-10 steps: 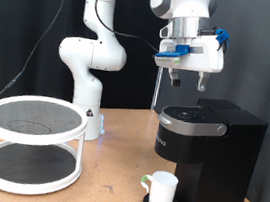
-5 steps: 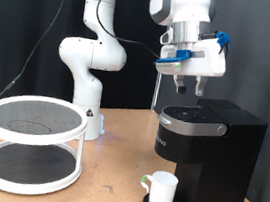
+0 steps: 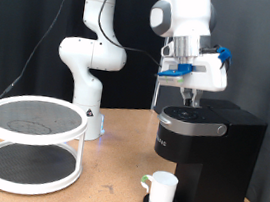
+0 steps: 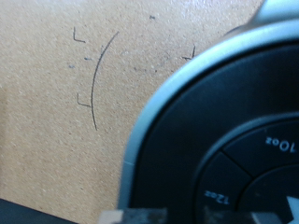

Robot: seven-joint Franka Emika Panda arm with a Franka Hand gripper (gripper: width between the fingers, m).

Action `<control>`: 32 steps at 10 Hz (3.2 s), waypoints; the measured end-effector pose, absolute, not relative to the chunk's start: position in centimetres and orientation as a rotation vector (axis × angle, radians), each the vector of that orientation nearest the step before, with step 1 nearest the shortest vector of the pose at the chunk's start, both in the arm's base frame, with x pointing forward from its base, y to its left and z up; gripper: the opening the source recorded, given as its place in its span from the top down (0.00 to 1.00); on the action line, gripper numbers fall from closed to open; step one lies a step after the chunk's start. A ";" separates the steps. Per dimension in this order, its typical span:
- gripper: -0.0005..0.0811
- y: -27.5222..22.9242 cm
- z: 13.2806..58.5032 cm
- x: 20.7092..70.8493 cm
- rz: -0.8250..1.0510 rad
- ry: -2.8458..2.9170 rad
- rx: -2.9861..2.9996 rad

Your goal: Make a cup of coffee with the keurig machine

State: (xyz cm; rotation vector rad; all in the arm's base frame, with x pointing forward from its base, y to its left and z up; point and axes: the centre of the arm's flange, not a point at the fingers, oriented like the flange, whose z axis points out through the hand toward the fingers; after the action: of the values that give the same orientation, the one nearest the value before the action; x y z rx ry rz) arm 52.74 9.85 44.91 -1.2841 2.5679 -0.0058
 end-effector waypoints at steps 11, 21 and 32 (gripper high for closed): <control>0.99 11.4 42.8 51.6 0.006 2.548 -1.305; 0.99 10.3 42.7 50.5 0.019 2.583 -1.242; 0.99 9.2 42.6 50.8 0.076 2.647 -1.203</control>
State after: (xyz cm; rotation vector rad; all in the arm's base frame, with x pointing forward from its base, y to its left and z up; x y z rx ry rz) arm 50.82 9.23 42.55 -1.2030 2.6465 0.0763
